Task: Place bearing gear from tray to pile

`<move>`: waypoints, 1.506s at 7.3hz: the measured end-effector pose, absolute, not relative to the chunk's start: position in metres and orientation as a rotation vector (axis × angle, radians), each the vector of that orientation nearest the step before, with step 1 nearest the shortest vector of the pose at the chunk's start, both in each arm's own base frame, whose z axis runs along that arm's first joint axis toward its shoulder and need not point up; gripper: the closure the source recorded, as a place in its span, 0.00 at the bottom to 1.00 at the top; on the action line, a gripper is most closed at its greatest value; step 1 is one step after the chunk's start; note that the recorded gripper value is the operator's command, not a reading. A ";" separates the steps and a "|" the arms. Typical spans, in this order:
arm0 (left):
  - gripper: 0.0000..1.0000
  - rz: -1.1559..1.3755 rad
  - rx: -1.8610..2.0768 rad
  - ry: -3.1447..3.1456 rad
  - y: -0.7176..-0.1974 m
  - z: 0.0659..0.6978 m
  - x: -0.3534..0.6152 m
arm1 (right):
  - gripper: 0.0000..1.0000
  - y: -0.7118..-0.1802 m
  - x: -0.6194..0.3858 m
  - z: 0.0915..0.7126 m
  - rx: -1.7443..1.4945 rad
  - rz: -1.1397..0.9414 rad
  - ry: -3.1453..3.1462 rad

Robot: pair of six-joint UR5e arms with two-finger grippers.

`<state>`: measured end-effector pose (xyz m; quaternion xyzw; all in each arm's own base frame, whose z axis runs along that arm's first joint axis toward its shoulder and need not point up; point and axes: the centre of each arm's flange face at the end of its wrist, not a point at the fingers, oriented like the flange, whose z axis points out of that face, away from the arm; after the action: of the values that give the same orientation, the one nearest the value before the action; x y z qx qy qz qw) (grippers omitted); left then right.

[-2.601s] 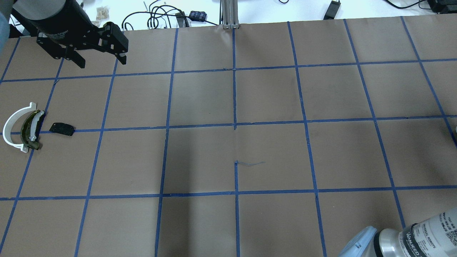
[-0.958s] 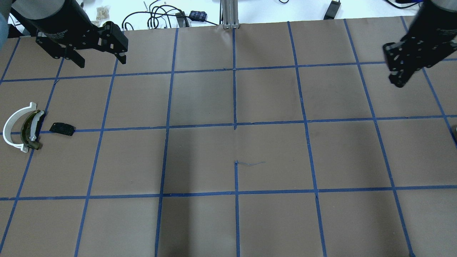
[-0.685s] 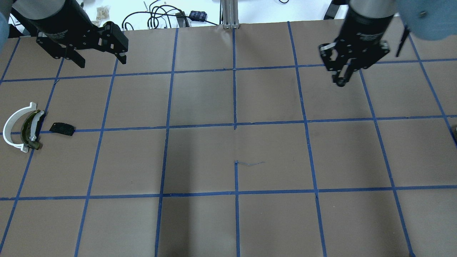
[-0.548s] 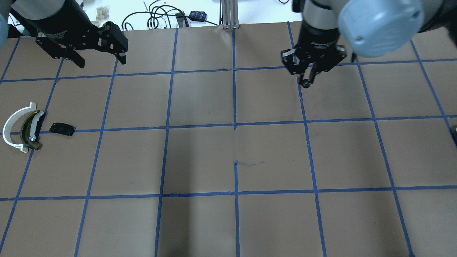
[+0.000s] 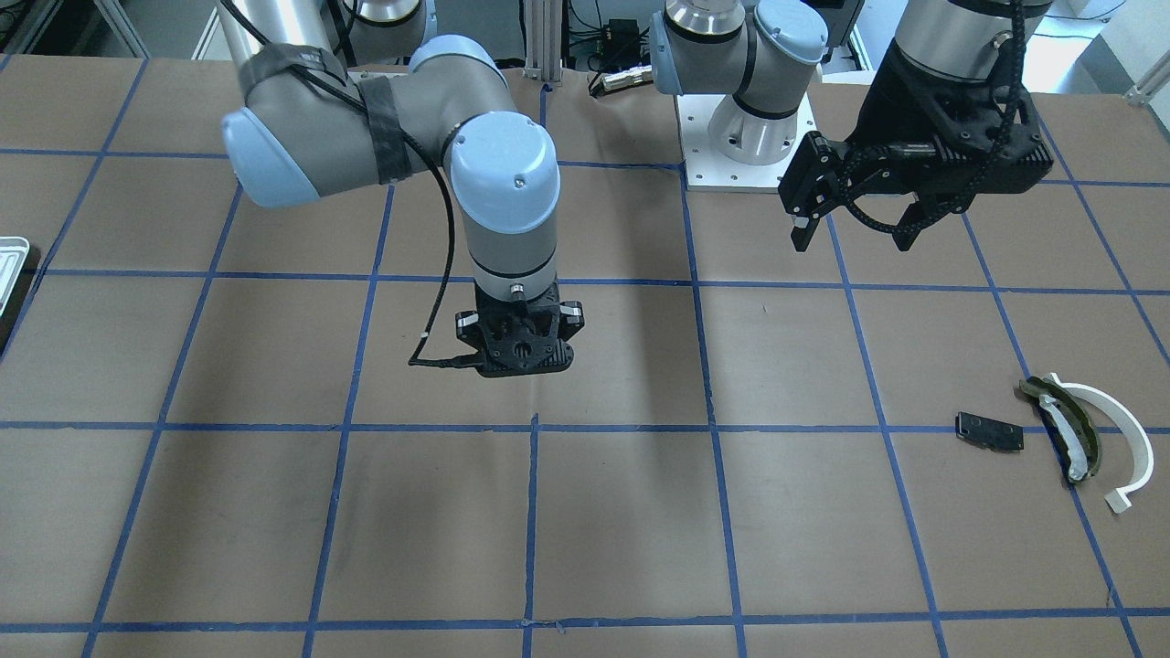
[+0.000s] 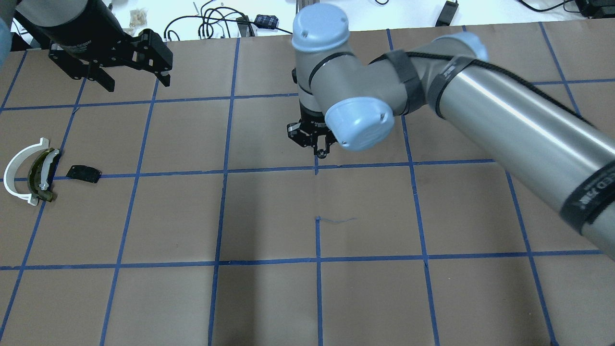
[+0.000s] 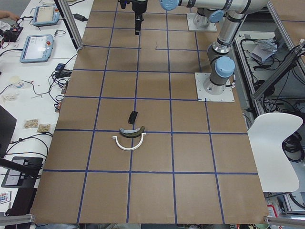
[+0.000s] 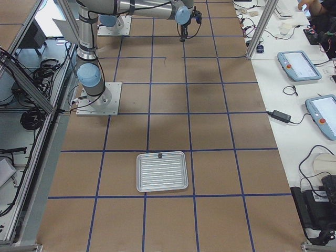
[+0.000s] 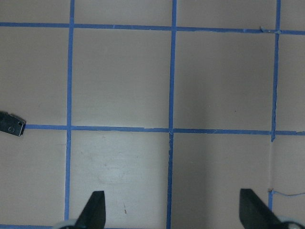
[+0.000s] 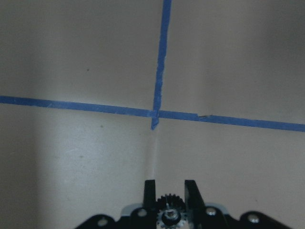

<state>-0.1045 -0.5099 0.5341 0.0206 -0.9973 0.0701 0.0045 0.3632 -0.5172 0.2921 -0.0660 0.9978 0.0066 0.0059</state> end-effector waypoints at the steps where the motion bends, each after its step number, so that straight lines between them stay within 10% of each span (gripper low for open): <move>1: 0.00 0.218 0.065 -3.125 -0.509 0.534 -0.104 | 0.78 -0.502 0.367 0.247 -0.255 -0.015 3.112; 2: 0.00 0.218 0.065 -3.125 -0.508 0.533 -0.104 | 0.67 -0.487 0.365 0.216 -0.300 -0.086 3.092; 3: 0.00 0.218 0.065 -3.124 -0.508 0.533 -0.105 | 0.03 -0.479 0.364 0.201 -0.324 -0.134 3.077; 6: 0.00 0.215 0.065 -3.125 -0.508 0.532 -0.104 | 0.00 -0.484 0.357 0.212 -0.319 -0.200 3.052; 11: 0.00 0.102 0.037 -3.091 -0.509 0.495 -0.120 | 0.00 -0.540 0.193 0.421 -0.258 -0.178 3.084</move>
<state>-0.1198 -0.5094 0.4953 0.0121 -0.9991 0.0329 0.0241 0.1935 -0.5396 0.4206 -0.0831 0.9947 -0.0575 0.0209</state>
